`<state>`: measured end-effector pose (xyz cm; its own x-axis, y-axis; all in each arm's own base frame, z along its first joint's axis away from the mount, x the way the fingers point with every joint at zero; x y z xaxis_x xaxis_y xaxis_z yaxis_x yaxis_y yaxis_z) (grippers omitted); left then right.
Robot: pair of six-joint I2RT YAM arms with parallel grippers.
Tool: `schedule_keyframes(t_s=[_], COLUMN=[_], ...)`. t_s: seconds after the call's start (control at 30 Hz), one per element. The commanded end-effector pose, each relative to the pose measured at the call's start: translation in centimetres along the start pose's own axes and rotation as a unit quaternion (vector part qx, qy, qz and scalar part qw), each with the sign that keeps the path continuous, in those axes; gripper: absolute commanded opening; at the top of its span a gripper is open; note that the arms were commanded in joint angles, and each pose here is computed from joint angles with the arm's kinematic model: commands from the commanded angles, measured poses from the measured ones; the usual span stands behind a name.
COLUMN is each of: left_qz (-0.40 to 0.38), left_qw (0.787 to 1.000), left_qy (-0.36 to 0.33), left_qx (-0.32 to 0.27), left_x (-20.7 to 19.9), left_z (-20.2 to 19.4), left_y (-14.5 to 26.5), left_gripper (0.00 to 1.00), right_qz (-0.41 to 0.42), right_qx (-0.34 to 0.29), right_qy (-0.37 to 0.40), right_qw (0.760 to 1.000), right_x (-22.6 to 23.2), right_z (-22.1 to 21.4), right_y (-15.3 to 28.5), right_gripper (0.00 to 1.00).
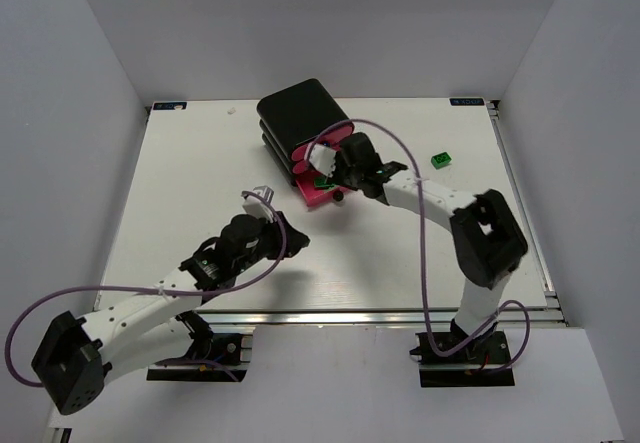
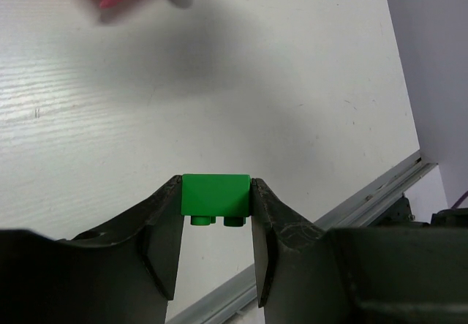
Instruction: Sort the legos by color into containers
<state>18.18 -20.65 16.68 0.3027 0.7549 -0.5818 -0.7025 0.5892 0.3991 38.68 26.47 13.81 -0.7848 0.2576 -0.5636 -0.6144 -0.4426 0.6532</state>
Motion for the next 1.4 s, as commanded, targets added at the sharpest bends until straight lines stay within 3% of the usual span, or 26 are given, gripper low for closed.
schedule_keyframes(t_s=[0.0, 0.03, 0.1, 0.13, 0.23, 0.4, 0.73, 0.9, 0.93, 1.1, 1.13, 1.23, 1.37], left_qz=[-0.038, -0.038, -0.024, -0.018, 0.01, 0.074, 0.186, 0.25, 0.255, 0.279, 0.279, 0.268, 0.238], left_qw=[0.998, 0.998, 0.998, 0.998, 0.996, 0.99, 0.973, 0.958, 0.957, 0.951, 0.951, 0.955, 0.963], left_qy=[-0.017, -0.02, -0.037, -0.044, -0.069, -0.104, -0.123, -0.121, -0.119, -0.116, -0.114, -0.111, -0.106], left_qx=[-0.042, -0.046, -0.046, -0.047, -0.055, -0.062, -0.062, -0.07, -0.069, -0.063, -0.065, -0.067, -0.07], left_x=[-2.6, -2.8, -3.0, -3.1, -3.5, -3.2, -1.7, -0.7, -0.5, -0.4, -0.5, -1.1, -2.6], left_z=[3.0, 3.3, 3.9, 4.3, 5.7, 7.7, 9.0, 9.7, 9.6, 9.9, 10.0, 10.5, 11.6], left_y=[-1.3, -1.9, -3.5, -4.1, -6.6, -11.4, -16.9, -18.0, -18.1, -18.1, -18.1, -17.3, -15.6], left_gripper=[0.02, 0.03, 0.03, 0.03, 0.05, 0.05, 0.09, 0.22, 0.35, 0.6, 0.63, 0.69, 0.7], right_qz=[-0.073, -0.104, -0.099, -0.087, -0.016, 0.008, -0.021, -0.026, -0.025, -0.018, -0.019, -0.017, -0.018], right_qx=[-0.079, -0.1, -0.112, -0.14, -0.18, -0.232, -0.246, -0.247, -0.247, -0.243, -0.243, -0.234, -0.22], right_qy=[-0.142, -0.18, -0.241, -0.296, -0.345, -0.367, -0.354, -0.362, -0.364, -0.37, -0.37, -0.375, -0.385], right_qw=[0.984, 0.973, 0.959, 0.941, 0.921, 0.901, 0.902, 0.898, 0.898, 0.896, 0.896, 0.897, 0.896], right_x=[-3.8, -5.3, -4.5, -4.4, -2.2, -0.4, 0.3, -0.1, -0.1, 0.0, -0.1, -0.3, -0.6], right_z=[2.4, 2.3, 1.3, 1.5, 1.4, 0.9, -1.2, -2.0, -2.0, -2.6, -2.7, -3.4, -4.2], right_y=[6.7, 9.5, 11.2, 13.4, 16.5, 19.8, 21.1, 21.3, 21.3, 21.0, 21.0, 20.6, 20.1], right_gripper=[0.08, 0.0, 0.0, 0.0, 0.0, 0.0, 0.0, 0.0, 0.0, 0.01, 0.13, 0.3, 0.41])
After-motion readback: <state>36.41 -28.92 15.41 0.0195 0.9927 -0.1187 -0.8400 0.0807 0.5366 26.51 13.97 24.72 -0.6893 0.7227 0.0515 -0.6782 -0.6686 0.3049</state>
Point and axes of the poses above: each gripper's point midway between its finger pads, its own y axis back along the fingers, its own x axis along the line the jaws close on, z = x × y, the point moved 5 cm from there along y, back along the fingers, and after that the axes turned 1 degree about -y, right-handed, at the moved point
